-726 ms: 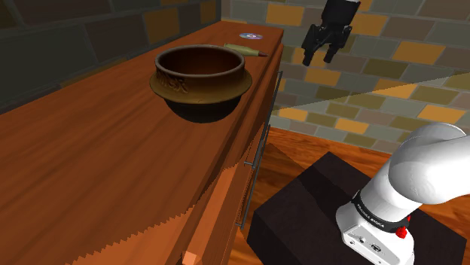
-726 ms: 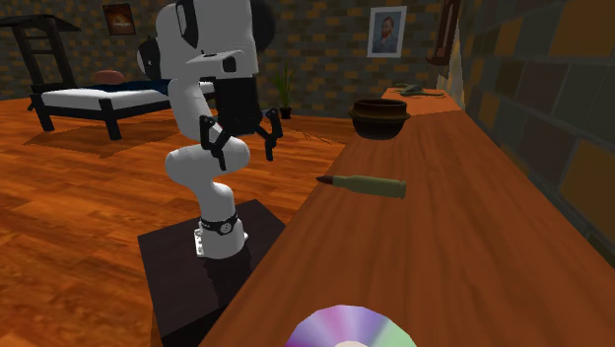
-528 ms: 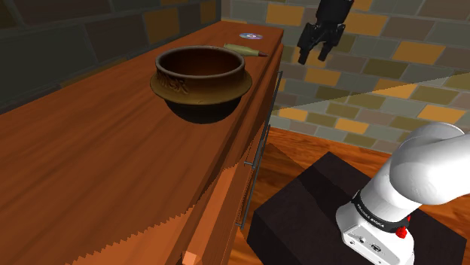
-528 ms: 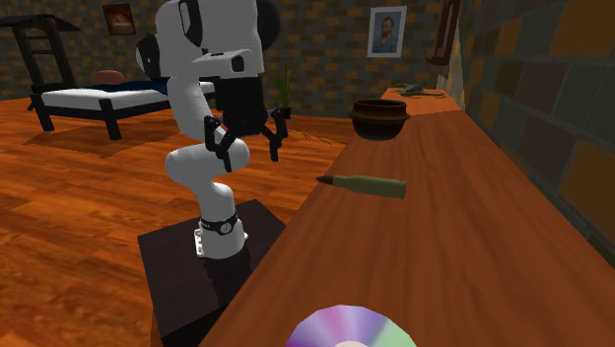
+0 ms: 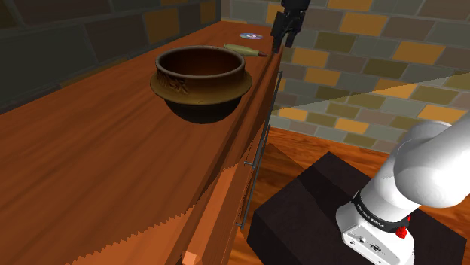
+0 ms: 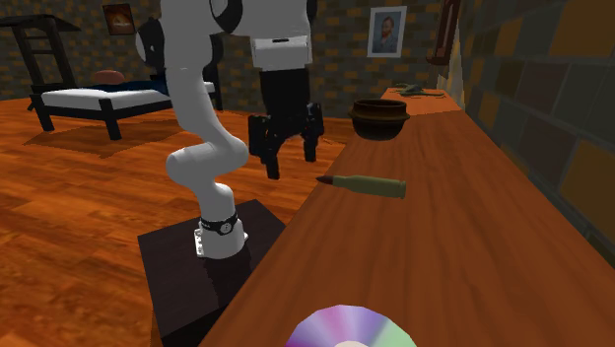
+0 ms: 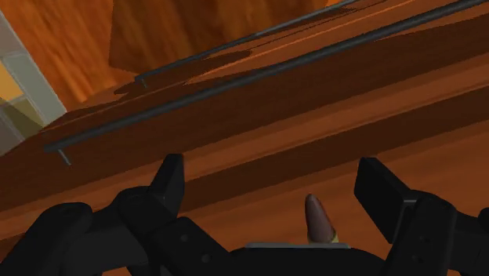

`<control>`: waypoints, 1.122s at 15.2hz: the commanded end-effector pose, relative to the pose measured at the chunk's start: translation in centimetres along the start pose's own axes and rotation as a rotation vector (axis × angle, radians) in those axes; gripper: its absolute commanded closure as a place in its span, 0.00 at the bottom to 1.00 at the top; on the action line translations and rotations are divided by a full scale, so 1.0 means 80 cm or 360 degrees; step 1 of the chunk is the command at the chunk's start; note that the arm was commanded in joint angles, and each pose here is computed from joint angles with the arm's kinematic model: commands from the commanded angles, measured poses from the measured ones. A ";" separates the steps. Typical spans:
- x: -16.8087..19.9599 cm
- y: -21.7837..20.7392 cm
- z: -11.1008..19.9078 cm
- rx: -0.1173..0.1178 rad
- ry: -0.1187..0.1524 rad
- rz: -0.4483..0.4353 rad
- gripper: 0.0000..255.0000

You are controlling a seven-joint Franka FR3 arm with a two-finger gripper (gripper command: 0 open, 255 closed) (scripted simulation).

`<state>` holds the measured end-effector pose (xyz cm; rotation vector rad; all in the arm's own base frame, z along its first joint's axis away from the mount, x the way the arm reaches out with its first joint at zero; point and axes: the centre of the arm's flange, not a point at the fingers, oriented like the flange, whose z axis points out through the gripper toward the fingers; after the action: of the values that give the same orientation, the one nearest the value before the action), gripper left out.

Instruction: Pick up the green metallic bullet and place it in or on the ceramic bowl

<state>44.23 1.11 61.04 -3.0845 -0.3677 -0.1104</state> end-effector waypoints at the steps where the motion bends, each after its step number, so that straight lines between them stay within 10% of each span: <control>1: 0.033 -0.012 -0.006 0.0011 -0.0011 -0.0149 0.00; 7: 0.122 -0.060 -0.012 0.0043 -0.0043 -0.0575 0.00; 17: 0.122 -0.062 0.037 0.0044 -0.0044 -0.0583 0.00</control>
<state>52.74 8.38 59.05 -2.9566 -0.9222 -0.0695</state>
